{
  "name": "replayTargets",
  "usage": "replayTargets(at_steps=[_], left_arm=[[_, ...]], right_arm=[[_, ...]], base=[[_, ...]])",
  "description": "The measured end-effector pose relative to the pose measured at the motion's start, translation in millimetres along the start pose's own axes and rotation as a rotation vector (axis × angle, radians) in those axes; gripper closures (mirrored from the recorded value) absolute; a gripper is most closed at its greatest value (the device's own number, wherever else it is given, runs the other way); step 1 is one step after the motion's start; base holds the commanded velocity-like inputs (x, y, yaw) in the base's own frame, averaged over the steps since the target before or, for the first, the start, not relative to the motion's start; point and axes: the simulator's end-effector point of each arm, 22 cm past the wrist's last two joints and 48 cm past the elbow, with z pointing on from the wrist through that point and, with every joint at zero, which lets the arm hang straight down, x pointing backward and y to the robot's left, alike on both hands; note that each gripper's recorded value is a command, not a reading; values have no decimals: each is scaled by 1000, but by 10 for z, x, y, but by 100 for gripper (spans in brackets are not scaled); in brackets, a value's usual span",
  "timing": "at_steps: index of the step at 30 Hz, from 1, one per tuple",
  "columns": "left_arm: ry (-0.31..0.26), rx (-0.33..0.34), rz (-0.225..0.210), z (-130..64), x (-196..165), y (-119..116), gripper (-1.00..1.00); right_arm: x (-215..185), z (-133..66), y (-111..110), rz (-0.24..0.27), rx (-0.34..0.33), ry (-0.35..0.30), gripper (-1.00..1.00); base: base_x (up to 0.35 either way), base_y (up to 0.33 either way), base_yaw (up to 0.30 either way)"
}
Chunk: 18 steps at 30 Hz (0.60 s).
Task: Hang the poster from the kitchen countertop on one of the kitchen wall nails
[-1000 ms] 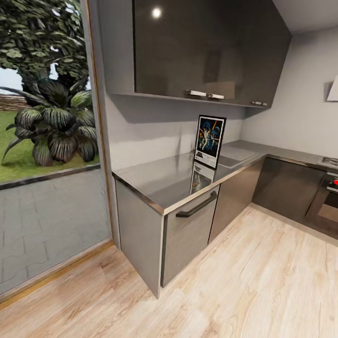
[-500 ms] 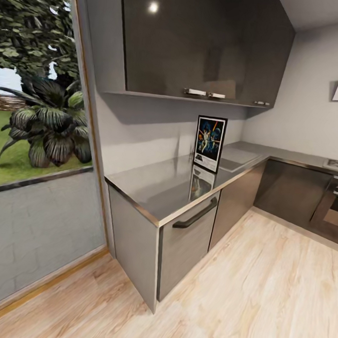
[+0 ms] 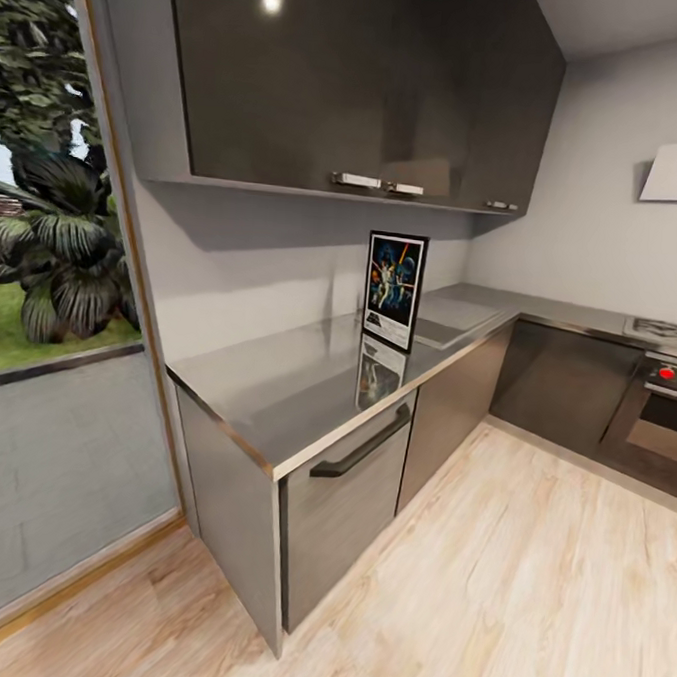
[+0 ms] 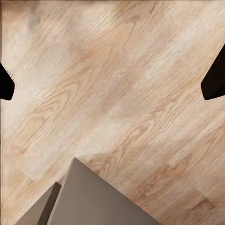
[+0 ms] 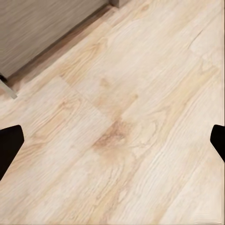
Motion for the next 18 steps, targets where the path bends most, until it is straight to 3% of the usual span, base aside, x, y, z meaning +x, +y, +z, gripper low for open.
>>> replayTargets(at_steps=[18], left_arm=[[17,-1,0,-9,81,1,-100]], right_arm=[[-31,-1,-4,2,1,-7,-100]], base=[[4,-4,-298]])
